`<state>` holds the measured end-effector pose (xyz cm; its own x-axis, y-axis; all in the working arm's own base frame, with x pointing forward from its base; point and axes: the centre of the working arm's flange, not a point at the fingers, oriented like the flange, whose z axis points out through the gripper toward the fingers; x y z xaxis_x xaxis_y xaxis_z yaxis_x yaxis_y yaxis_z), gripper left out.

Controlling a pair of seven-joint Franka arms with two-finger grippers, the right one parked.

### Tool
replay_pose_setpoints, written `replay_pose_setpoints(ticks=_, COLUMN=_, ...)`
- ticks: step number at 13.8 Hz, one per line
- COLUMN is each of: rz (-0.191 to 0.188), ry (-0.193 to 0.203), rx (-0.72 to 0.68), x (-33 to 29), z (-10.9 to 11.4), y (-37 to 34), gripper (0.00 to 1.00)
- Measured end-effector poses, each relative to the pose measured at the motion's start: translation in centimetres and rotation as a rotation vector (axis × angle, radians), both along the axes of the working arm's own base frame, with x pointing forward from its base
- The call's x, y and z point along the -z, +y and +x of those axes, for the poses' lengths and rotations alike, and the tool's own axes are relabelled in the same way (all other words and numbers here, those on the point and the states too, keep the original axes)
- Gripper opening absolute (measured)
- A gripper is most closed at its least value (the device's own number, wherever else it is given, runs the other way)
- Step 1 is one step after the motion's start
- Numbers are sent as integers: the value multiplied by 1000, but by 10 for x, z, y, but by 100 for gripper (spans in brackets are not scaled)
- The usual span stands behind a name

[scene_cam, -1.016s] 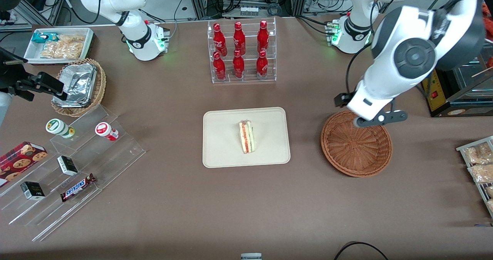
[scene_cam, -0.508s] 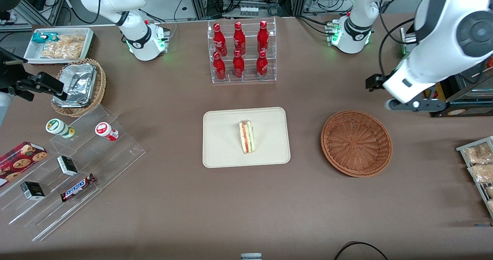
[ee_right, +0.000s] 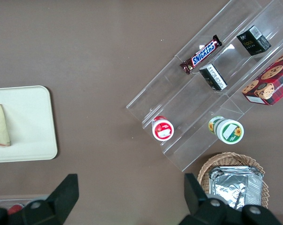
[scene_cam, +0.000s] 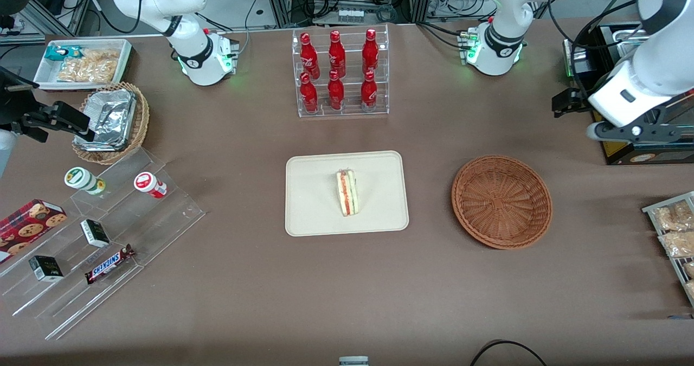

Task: Place sandwich from basket to tray

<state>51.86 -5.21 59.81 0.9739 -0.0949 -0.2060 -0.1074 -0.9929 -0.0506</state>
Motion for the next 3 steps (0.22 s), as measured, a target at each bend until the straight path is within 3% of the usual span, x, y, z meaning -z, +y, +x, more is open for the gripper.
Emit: replay_pose_setpoints(ticks=3, rz=-5, ry=-27, rx=-17, x=-12, z=-2, y=9, gripper=100)
